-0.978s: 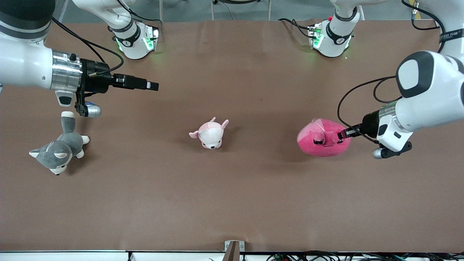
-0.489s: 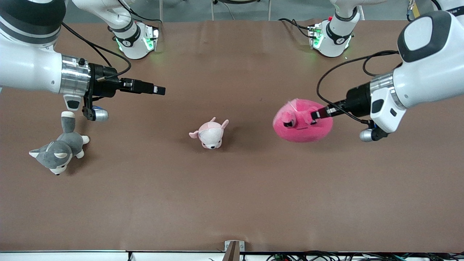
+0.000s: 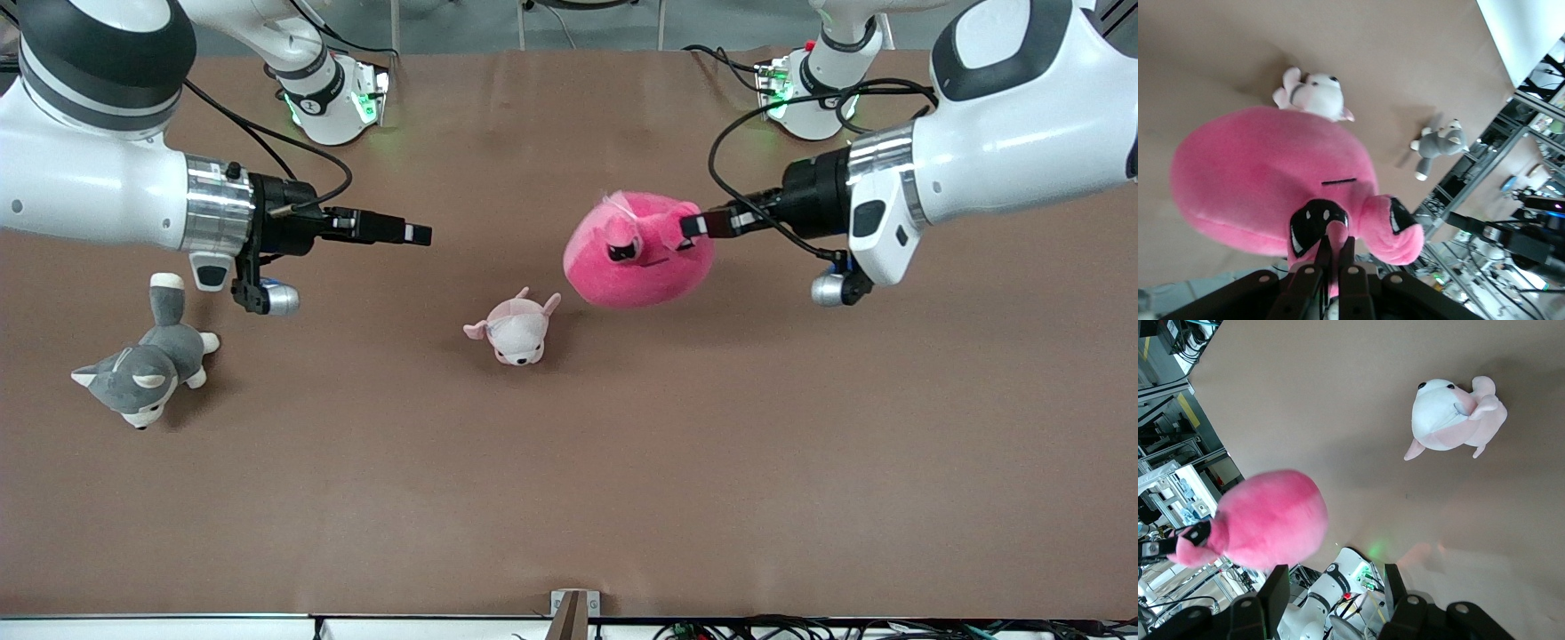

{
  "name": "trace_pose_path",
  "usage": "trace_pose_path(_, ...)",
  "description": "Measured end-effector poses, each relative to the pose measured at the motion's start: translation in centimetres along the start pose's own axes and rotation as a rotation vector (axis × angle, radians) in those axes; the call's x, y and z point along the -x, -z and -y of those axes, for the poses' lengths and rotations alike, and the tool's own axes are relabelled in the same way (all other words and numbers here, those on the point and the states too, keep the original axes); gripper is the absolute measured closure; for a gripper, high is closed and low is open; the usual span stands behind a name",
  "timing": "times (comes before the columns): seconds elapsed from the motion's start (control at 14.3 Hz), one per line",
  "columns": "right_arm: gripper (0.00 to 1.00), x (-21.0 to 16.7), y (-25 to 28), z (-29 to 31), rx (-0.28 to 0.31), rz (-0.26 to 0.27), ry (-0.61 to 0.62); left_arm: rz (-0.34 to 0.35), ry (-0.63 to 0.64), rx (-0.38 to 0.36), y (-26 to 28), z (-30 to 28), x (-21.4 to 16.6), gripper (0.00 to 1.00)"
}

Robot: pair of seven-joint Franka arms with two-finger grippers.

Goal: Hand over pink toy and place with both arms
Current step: 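Lift the pink plush with the left gripper toward the right gripper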

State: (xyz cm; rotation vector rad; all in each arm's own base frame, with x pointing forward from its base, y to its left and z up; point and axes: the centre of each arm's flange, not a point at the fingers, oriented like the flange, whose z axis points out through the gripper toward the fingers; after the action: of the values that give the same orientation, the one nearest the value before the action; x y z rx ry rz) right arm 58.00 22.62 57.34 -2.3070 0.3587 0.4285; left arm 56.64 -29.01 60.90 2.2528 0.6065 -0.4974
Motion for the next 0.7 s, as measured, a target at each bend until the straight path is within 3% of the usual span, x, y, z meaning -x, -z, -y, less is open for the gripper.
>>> trace_pose_path(0.35, 0.34, -0.3, 0.2, 0.0, -0.003, -0.006, -0.001, -0.012, 0.048, 0.059, -4.9, -3.2, 3.1, 0.93)
trace_pose_path(0.7, 0.34, -0.3, 0.2, 0.1, -0.004, -0.006, 0.0, -0.023, 0.077, 0.114, -10.3, -4.4, 2.4, 0.93)
